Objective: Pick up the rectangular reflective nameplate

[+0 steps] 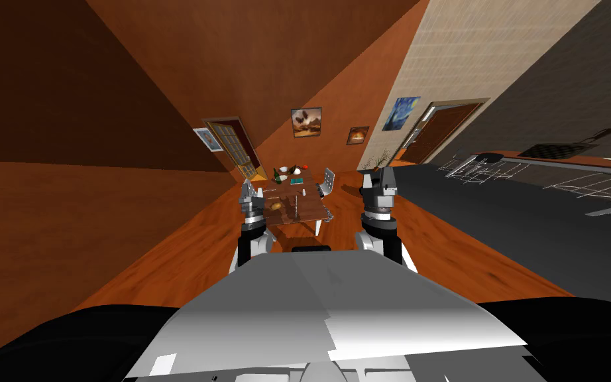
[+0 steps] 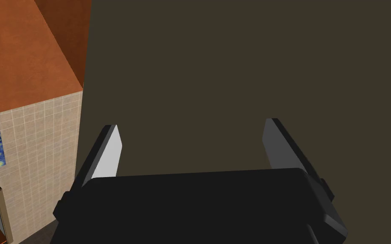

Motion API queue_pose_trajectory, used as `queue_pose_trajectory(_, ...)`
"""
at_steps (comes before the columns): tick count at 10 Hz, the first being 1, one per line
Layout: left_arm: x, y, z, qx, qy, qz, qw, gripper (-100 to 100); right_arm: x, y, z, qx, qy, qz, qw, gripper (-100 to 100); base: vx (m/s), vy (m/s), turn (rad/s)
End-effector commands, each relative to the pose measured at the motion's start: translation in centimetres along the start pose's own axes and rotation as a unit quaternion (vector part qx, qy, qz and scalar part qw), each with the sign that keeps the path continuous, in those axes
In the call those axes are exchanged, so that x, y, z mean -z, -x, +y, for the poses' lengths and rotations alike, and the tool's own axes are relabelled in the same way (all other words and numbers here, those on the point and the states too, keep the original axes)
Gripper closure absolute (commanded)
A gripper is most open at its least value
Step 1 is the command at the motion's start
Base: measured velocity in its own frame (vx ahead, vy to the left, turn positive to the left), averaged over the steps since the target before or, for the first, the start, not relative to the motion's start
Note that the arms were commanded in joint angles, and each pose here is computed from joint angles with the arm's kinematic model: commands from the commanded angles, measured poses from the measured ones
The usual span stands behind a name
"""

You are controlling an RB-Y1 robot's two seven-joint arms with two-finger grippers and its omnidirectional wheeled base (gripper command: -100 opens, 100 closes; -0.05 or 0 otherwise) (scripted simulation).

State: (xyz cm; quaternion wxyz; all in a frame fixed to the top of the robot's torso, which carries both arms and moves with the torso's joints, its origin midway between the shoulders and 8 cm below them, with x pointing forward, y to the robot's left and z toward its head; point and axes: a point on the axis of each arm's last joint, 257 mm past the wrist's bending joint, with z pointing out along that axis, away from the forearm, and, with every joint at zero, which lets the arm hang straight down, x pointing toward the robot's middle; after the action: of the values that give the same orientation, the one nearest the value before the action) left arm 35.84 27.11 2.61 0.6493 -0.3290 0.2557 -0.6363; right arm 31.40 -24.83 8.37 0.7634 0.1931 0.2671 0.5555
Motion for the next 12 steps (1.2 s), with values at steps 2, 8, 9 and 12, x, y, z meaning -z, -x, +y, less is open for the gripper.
queue_pose_trajectory(2,-0.1,-0.6,1.0,-0.007,0.014,0.023,0.9996,-100,0.0,0.0,0.0,0.0,0.0,0.0,1.0,0,-0.004,0.021,-0.046)
queue_pose_trajectory(8,-0.4,-1.3,6.6,-0.014,0.083,0.061,0.9946,-100,0.0,0.0,0.0,0.0,0.0,0.0,1.0,0,-0.013,0.061,-0.1)
queue_pose_trajectory(9,-0.4,-1.3,7.9,-0.014,0.099,0.062,0.993,-100,0.0,0.0,0.0,0.0,0.0,0.0,1.0,0,-0.009,0.07,-0.147)
queue_pose_trajectory(12,-0.4,-1.2,10.9,-0.013,0.134,0.063,0.9888,-100,0.0,0.0,0.0,0.0,0.0,0.0,1.0,0,-0.015,0.074,-0.114)
